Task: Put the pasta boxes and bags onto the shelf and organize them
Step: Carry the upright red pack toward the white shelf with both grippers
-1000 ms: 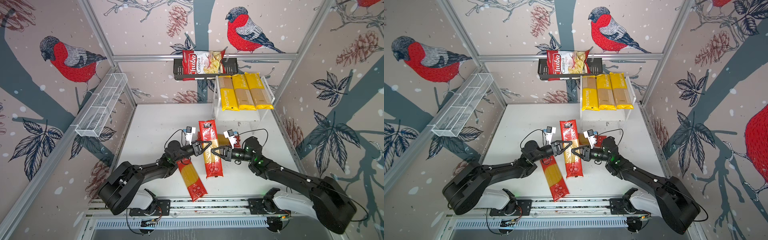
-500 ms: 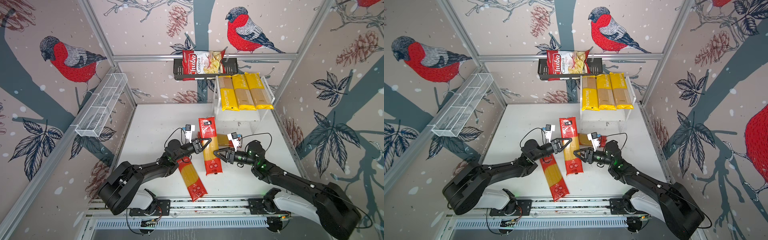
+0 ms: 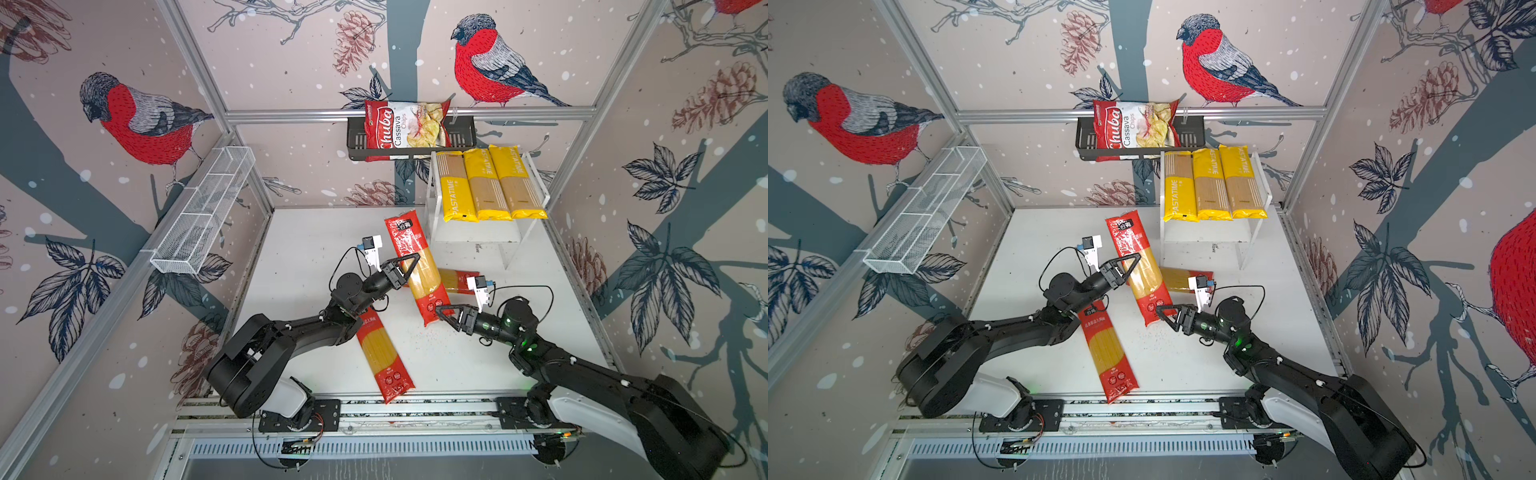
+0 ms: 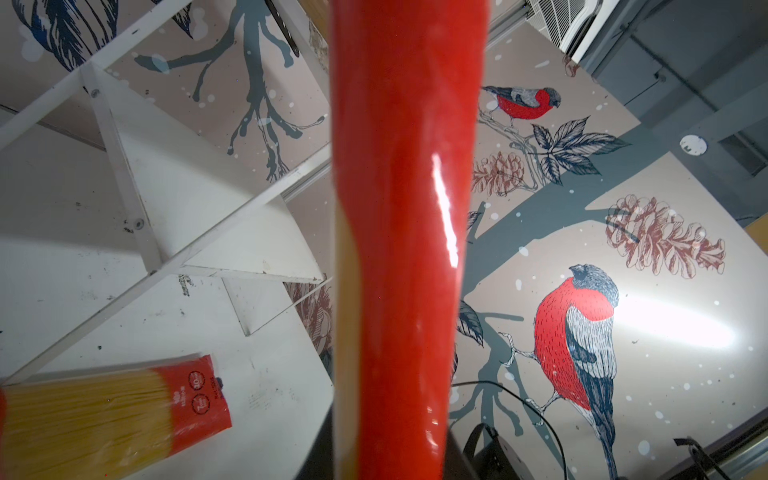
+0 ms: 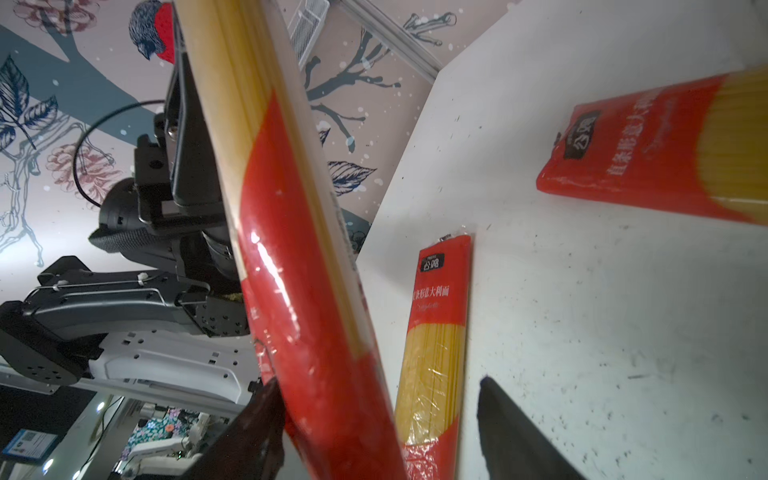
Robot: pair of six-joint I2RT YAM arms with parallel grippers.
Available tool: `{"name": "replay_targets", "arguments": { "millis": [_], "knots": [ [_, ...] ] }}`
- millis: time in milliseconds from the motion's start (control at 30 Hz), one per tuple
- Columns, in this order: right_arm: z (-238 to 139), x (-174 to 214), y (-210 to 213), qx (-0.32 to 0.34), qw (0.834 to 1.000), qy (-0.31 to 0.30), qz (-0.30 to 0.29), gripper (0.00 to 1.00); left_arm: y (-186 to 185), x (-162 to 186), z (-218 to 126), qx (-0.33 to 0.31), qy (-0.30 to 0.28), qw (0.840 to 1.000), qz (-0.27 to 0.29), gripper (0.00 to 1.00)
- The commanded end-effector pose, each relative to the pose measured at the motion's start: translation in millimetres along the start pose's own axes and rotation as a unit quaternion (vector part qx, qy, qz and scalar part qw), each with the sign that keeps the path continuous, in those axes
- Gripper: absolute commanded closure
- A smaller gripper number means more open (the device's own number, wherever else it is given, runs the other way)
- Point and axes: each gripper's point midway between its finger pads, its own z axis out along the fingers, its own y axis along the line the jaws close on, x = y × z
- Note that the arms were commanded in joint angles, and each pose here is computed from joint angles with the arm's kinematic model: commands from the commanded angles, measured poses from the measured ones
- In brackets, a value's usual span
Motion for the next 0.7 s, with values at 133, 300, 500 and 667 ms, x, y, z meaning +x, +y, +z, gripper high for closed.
{"name": "replay_targets", "arguments": {
  "millis": [133,300,500,667],
  "knots": [
    [-10,-30,14,-0.03,0.995,-0.096,0.019,0.33,-56,-34,-1,0.116,-0.123,0.985,-0.037,0.97],
    [-12,-35,17,-0.034,0.992,-0.121,0.014,0.37,-49,-22,7,0.114,-0.124,0.984,-0.065,0.96],
    [-20,-43,13,-0.03,0.987,-0.156,0.028,0.48,-37,-5,21,0.105,-0.105,0.984,-0.098,0.97],
    [-34,-45,-6,0.004,0.98,-0.194,0.051,0.59,-27,15,28,0.097,-0.09,0.984,-0.119,0.96]
  ]
}}
